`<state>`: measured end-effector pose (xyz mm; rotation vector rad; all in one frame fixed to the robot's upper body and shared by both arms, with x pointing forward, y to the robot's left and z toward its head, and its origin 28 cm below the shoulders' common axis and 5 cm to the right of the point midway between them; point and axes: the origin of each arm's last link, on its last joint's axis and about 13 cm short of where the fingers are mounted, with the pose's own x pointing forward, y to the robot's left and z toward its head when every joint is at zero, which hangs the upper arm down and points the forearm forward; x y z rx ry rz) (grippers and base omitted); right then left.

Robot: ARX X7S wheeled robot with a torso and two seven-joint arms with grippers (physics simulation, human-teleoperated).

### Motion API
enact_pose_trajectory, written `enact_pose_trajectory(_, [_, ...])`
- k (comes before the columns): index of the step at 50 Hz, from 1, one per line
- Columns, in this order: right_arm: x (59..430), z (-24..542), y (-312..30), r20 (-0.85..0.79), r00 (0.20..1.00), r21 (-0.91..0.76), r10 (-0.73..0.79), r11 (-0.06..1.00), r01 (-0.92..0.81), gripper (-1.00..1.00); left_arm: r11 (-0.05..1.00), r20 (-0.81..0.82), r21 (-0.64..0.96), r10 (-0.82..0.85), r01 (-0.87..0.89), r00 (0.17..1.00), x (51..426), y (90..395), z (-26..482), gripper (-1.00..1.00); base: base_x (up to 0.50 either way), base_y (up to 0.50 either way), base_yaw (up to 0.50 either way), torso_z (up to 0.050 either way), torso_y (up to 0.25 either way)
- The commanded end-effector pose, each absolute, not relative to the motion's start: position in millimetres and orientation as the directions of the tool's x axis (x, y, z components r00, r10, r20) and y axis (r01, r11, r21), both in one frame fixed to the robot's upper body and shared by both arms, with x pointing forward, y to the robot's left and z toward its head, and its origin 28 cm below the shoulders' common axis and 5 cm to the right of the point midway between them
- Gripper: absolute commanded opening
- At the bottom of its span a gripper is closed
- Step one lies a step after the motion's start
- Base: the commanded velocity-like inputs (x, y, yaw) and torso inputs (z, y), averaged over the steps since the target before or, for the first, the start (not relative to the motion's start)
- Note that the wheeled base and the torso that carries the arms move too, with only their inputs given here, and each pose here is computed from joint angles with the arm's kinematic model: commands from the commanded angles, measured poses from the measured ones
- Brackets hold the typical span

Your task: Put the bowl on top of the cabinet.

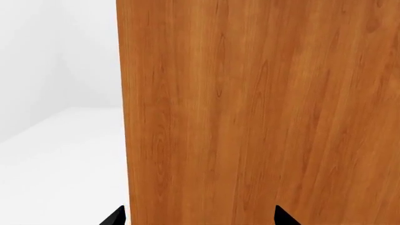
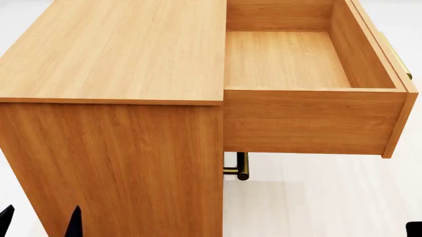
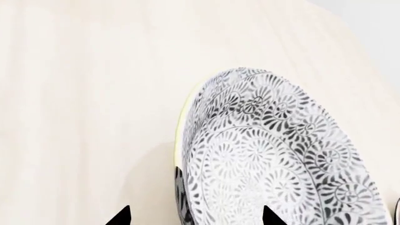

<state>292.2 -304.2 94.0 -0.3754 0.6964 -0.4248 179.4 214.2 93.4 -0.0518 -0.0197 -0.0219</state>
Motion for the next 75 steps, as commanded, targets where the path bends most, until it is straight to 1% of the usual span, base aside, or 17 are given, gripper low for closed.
enact_pose_trajectory(1, [293,91,-303,-0.54,0.687,-0.462,-0.487,0.853,0.242,1.0,0.998,0.02,-0.054,-0.018,0.019,1.0,180,215,93,1.0,0.0,0.0,0.0,0.0,0.0])
enact_pose_trajectory(2, [292,91,-303,-0.54,0.687,-0.458,-0.486,0.855,0.244,1.0,0.998,0.018,-0.055,-0.018,0.019,1.0,180,215,92,1.0,0.0,0.0,0.0,0.0,0.0])
enact_pose_trajectory(3, [292,92,-303,-0.537,0.681,-0.46,-0.497,0.85,0.257,-1.0,0.998,0.018,-0.054,-0.018,0.019,1.0,180,215,92,1.0,0.0,0.0,0.0,0.0,0.0])
enact_pose_trajectory(7, [292,92,-306,-0.524,0.687,-0.457,-0.503,0.847,0.272,-1.0,0.998,0.018,-0.055,-0.018,0.019,1.0,179,215,92,1.0,0.0,0.0,0.0,0.0,0.0])
enact_pose_trajectory(9, [290,82,-306,-0.523,0.688,-0.457,-0.503,0.847,0.271,-1.0,0.998,0.017,-0.055,-0.017,0.018,1.0,179,215,92,1.0,0.0,0.0,0.0,0.0,0.0])
enact_pose_trajectory(12, [289,92,-306,-0.522,0.687,-0.458,-0.506,0.845,0.274,-1.0,0.998,0.018,-0.056,-0.017,0.018,1.0,179,215,92,1.0,0.0,0.0,0.0,0.0,0.0])
enact_pose_trajectory(14, [288,83,-306,-0.519,0.69,-0.463,-0.504,0.845,0.269,-1.0,0.998,0.019,-0.056,-0.02,0.021,1.0,178,214,92,1.0,0.0,0.0,0.0,0.0,0.0])
enact_pose_trajectory(17, [287,95,-306,-0.517,0.692,-0.464,-0.505,0.844,0.27,-1.0,0.998,0.017,-0.056,-0.021,0.022,1.0,179,214,92,1.0,0.0,0.0,0.0,0.0,0.0])
enact_pose_trajectory(20, [287,83,-306,-0.514,0.69,-0.467,-0.509,0.841,0.272,-1.0,0.998,0.015,-0.055,-0.02,0.021,1.0,179,214,91,1.0,0.0,0.0,0.0,0.0,0.0])
enact_pose_trajectory(25, [288,94,-307,-0.511,0.689,-0.469,-0.513,0.839,0.277,-1.0,0.998,0.016,-0.056,-0.017,0.018,1.0,179,215,92,1.0,0.0,0.0,0.0,0.0,0.0])
enact_pose_trajectory(33, [286,87,-306,-0.502,0.694,-0.473,-0.515,0.836,0.279,-1.0,0.998,0.016,-0.06,-0.017,0.018,1.0,179,216,92,1.0,0.0,0.0,0.0,0.0,0.0])
enact_pose_trajectory(43, [282,114,-307,-0.443,0.727,-0.467,-0.525,0.827,0.313,-1.0,0.998,0.019,-0.062,-0.018,0.019,1.0,177,215,93,1.0,0.0,0.0,0.0,0.0,0.0])
enact_pose_trajectory(46, [279,126,-306,-0.397,0.744,-0.442,-0.538,0.822,0.359,-1.0,0.998,0.021,-0.06,-0.024,0.025,1.0,175,214,94,1.0,0.0,0.0,0.0,0.0,0.0])
enact_pose_trajectory(51, [277,152,-299,-0.333,0.776,-0.424,-0.536,0.82,0.385,-1.0,0.998,0.028,-0.061,-0.019,0.021,0.999,175,216,97,1.0,0.0,0.0,0.0,0.0,0.0])
enact_pose_trajectory(60, [271,187,-289,-0.268,0.801,-0.422,-0.536,0.813,0.402,-1.0,0.998,0.031,-0.051,-0.021,0.023,0.999,170,217,99,1.0,0.0,0.0,0.0,0.0,0.0])
enact_pose_trajectory(69, [267,199,-281,-0.232,0.823,-0.413,-0.518,0.819,0.399,-1.0,0.999,0.038,-0.042,-0.032,0.034,0.999,165,215,99,1.0,0.0,0.0,0.0,0.0,0.0])
enact_pose_trajectory(75, [272,208,-280,-0.186,0.818,-0.398,-0.545,0.803,0.444,-1.0,0.999,0.039,-0.048,-0.016,0.018,0.999,165,218,100,1.0,0.0,0.0,0.0,0.0,0.0])
